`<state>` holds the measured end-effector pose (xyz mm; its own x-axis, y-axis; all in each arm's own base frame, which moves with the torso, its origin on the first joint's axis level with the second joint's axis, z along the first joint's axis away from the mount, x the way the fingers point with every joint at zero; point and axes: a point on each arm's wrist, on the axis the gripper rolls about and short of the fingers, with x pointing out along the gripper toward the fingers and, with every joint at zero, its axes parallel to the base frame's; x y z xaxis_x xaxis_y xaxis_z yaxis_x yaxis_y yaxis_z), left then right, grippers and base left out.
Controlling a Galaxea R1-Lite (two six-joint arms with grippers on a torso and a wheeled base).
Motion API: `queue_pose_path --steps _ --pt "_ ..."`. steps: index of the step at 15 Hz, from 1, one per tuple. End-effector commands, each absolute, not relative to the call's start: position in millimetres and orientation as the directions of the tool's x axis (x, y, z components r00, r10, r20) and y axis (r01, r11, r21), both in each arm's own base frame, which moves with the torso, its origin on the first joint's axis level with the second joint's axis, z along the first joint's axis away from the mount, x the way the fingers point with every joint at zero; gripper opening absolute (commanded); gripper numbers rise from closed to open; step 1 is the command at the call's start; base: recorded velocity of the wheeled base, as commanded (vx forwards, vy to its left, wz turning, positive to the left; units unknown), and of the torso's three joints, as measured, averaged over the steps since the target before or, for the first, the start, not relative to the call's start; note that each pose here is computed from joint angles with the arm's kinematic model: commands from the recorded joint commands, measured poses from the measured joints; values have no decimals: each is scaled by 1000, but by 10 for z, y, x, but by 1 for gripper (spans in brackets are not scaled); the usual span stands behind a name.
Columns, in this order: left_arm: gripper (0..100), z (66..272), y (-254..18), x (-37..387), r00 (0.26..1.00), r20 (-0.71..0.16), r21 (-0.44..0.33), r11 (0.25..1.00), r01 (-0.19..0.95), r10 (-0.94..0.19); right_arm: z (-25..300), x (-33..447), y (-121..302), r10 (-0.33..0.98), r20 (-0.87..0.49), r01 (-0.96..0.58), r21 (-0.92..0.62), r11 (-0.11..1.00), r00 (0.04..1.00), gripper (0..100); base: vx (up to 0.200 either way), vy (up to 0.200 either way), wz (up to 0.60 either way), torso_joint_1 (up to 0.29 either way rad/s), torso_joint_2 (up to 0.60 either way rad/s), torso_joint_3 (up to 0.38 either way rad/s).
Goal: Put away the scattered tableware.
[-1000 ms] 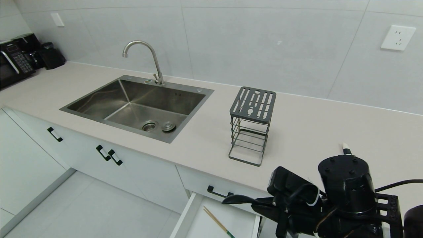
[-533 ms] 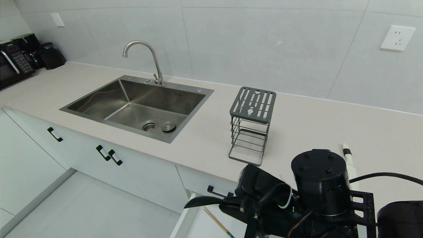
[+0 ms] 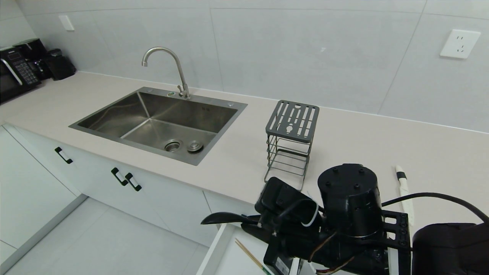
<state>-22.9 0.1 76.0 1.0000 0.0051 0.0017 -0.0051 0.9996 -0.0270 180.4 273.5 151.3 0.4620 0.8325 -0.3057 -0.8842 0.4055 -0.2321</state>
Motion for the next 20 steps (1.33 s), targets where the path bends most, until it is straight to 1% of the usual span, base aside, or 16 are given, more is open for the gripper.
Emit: queue_pose_path --steps 1,4,6,8,12,14,20 --pt "100 759 1 -229 1000 2 -28 1000 -6 6 1498 1790 2774 837 -308 -889 -226 398 453 0 0 0 0 0 0 0" --pt "100 759 1 -229 1000 2 -28 1000 -6 6 1543 1762 2809 840 -293 -888 -217 406 456 0 0 0 0 0 0 0" --pt "100 759 1 -229 1000 2 -26 1000 -6 6 1590 1727 2830 839 -278 -881 -225 416 467 0 0 0 0 -149 293 146" --pt "100 759 1 -229 1000 2 -28 1000 -6 6 1639 1664 2871 848 -272 -887 -227 401 454 0 0 0 0 -183 383 186" --pt "100 759 1 -229 1000 2 -26 1000 -6 6 1794 1588 2991 865 -240 -892 -222 394 441 0 0 0 0 -251 507 251" --pt "100 759 1 -229 1000 2 -28 1000 -6 6 1843 1561 3028 874 -222 -900 -167 403 433 0 0 0 0 -273 557 266" --pt "100 759 1 -229 1000 2 -28 1000 -6 6 1801 1569 3021 869 -237 -900 -154 409 435 0 0 0 0 -273 532 258"
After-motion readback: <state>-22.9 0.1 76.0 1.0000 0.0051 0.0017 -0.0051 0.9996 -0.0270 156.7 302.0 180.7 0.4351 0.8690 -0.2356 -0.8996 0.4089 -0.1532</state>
